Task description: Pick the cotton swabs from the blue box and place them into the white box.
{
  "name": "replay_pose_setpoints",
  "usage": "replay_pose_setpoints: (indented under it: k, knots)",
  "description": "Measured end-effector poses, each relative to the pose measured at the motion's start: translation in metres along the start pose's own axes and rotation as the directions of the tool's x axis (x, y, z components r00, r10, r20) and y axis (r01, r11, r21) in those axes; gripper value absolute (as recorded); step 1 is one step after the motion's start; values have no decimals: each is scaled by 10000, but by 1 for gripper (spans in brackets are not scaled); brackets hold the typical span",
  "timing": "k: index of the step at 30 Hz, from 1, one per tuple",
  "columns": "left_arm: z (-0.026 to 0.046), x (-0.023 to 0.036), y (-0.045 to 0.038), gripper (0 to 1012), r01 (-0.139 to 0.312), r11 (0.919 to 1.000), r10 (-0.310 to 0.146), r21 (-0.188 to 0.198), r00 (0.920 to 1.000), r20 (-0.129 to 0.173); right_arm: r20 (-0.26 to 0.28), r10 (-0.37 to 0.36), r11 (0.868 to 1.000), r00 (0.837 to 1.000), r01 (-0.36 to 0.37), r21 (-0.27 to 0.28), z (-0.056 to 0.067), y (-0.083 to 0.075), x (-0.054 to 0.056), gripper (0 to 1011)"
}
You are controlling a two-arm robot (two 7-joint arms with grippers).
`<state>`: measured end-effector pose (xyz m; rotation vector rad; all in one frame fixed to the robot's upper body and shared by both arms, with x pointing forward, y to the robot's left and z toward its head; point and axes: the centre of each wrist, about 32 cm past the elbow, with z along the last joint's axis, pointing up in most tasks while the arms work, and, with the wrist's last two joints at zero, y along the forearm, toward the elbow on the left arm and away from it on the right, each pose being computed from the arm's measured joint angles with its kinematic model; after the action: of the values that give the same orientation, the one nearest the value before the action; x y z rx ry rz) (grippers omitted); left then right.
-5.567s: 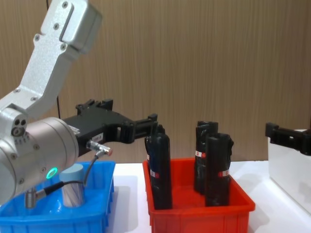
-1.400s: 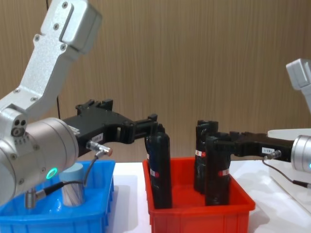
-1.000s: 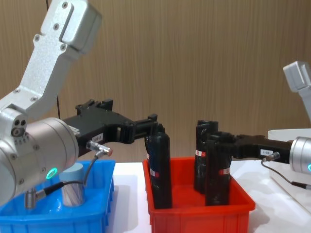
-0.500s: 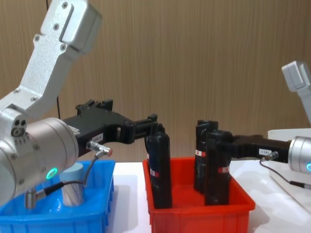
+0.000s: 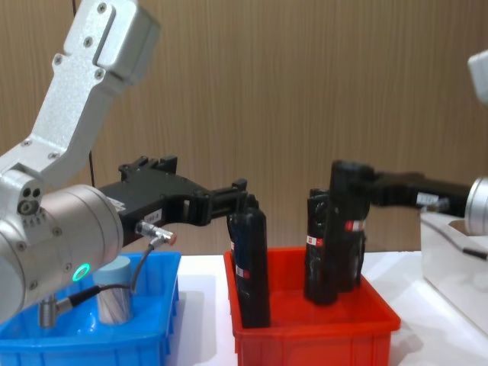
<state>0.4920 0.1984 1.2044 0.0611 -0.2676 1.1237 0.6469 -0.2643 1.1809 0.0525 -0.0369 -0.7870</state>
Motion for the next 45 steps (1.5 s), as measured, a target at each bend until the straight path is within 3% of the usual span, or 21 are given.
replay_pose_setpoints:
  k: [11, 18, 22, 29, 32, 35, 36, 42, 45]
  knots:
    - [0, 0, 0, 1000, 0, 10000, 0, 0, 10000, -1, 361, -846, 9941, 9958, 819, 711, 401, -187, -81, 345]
    - [0, 0, 0, 999, 0, 10000, 0, 0, 10000, 0, 678, -1784, 9799, 9816, 1709, 1032, 647, -342, -100, 346]
    - [0, 0, 0, 1000, 0, 10000, 0, 0, 10000, 1, 808, -2179, 9714, 9726, 2082, 1141, 727, -404, -99, 346]
    - [0, 0, 0, 1000, 0, 10000, 0, 1, 10000, 0, 1085, -3234, 9423, 9400, 3093, 1283, 871, -551, -67, 346]
    - [0, 0, 0, 1000, 0, 10000, 0, 0, 10000, 0, 1155, -3550, 9314, 9277, 3402, 1298, 898, -594, -48, 346]
    - [0, 0, 0, 999, -1, 10000, 1, 0, 10000, 0, 1250, -4047, 9118, 9059, 3893, 1308, 929, -664, -8, 346]
    - [0, 0, 0, 999, -1, 10000, 1, 0, 10000, 0, 1250, -4047, 9118, 9059, 3893, 1308, 929, -664, -8, 346]
    - [0, 0, 0, 999, -1, 10000, 1, 0, 10000, 0, 1400, -4989, 8661, 8553, 4859, 1178, 932, -787, 97, 346]
    - [0, 0, 0, 1000, -1, 10000, 1, 0, 10000, 1, 1430, -5265, 8500, 8381, 5154, 1087, 912, -825, 140, 345]
